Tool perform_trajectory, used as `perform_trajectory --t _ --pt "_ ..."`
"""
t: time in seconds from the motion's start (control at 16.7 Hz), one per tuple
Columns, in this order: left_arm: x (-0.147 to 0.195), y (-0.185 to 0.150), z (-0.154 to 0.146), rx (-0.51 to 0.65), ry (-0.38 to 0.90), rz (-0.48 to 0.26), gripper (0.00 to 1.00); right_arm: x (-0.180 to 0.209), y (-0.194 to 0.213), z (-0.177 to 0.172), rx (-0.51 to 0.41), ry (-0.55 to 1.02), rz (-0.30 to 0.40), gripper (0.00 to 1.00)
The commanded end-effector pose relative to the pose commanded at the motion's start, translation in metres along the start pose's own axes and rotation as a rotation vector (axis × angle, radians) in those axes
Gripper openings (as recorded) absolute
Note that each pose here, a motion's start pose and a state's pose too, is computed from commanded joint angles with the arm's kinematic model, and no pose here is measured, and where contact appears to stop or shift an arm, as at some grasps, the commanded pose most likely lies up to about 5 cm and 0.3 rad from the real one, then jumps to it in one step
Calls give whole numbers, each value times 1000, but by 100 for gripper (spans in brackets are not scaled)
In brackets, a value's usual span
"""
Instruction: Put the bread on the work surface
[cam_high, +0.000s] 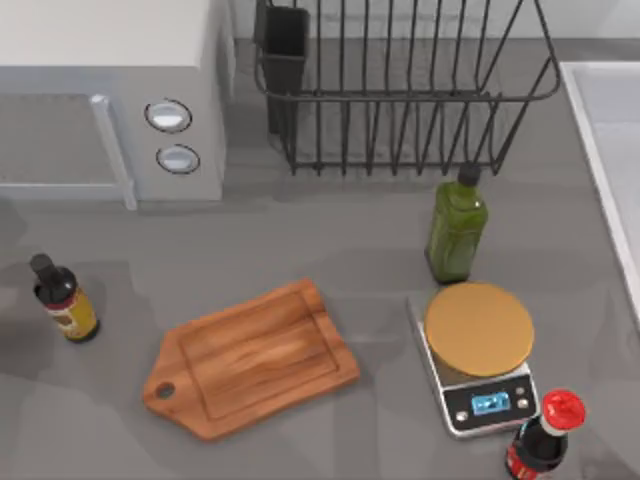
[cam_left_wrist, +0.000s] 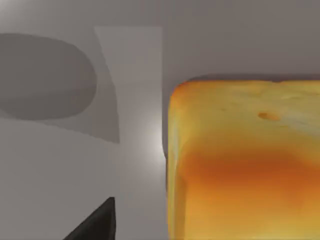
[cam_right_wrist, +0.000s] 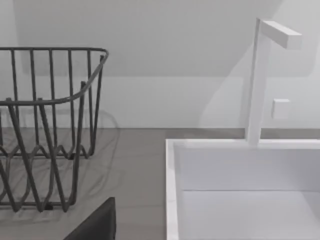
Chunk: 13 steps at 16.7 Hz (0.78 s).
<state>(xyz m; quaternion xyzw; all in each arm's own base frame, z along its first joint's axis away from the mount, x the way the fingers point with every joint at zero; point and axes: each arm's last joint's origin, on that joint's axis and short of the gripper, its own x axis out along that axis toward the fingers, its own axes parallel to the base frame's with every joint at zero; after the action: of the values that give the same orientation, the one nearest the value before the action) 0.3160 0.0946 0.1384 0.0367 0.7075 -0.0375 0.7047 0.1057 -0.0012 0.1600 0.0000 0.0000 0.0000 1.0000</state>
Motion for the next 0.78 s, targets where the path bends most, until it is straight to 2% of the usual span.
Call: perform_trajectory --t 0.18,0.48,0.78 --pt "21 -3 4 1 0 0 100 0 0 0 0 0 0 100" --pt "24 -4 5 2 -3 1 100 0 0 0 0 0 0 100" --pt "24 -4 5 2 -3 1 62 0 0 0 0 0 0 100"
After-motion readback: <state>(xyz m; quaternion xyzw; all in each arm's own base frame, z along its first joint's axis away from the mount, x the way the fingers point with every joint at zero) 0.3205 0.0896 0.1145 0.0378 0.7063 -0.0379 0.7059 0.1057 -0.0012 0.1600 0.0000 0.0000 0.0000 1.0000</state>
